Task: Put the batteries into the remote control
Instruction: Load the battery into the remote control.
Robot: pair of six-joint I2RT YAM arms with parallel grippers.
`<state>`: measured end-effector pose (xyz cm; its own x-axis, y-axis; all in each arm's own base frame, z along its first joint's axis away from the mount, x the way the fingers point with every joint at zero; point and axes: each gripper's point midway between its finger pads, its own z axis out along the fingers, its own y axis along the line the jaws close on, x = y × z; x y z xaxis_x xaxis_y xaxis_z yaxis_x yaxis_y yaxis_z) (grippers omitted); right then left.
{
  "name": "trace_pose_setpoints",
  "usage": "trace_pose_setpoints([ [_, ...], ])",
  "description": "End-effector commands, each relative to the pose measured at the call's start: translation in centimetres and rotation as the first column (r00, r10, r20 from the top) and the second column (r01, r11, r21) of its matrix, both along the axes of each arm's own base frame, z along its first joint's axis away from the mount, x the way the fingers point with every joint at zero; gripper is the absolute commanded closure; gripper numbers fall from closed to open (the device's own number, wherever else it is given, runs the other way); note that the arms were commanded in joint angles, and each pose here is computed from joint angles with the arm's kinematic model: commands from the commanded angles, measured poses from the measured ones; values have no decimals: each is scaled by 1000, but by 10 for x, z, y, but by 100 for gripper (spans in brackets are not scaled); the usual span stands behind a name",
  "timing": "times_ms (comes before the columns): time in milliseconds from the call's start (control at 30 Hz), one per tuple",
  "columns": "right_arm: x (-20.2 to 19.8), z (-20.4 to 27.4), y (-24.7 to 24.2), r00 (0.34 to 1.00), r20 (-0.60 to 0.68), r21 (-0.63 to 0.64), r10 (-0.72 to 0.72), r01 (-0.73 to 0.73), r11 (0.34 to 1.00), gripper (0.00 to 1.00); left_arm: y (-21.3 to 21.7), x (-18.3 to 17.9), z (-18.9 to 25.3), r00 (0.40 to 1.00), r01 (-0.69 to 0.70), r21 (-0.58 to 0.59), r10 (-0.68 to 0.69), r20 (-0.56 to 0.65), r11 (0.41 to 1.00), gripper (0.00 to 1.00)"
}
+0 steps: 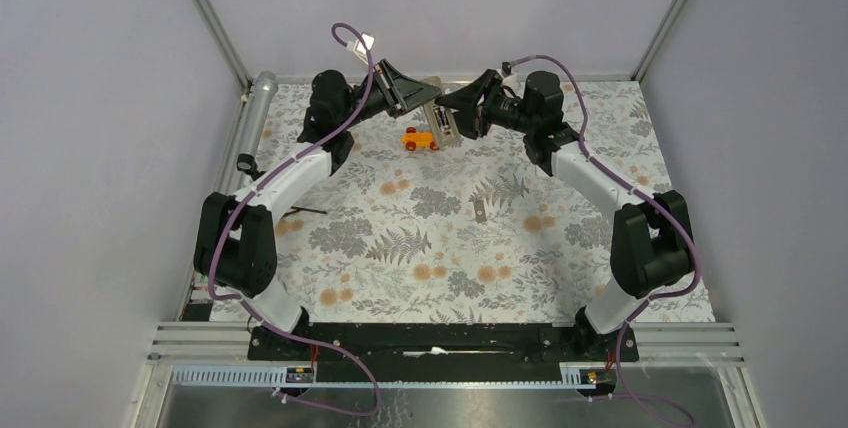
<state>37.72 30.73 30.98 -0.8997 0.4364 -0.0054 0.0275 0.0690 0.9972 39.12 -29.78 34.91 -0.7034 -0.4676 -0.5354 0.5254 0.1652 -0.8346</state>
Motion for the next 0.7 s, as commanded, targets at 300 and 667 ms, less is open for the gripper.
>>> trace_pose_setpoints([
  [300,-10,-10,2,998,35,-41,42,-41,998,49,2,-14,64,998,59,-131,-60,-6,990,100],
  [667,-13,-12,2,993,88,-139,74,-61,988,49,8,-23,109,992,112,-232,-121,-27,966,100],
])
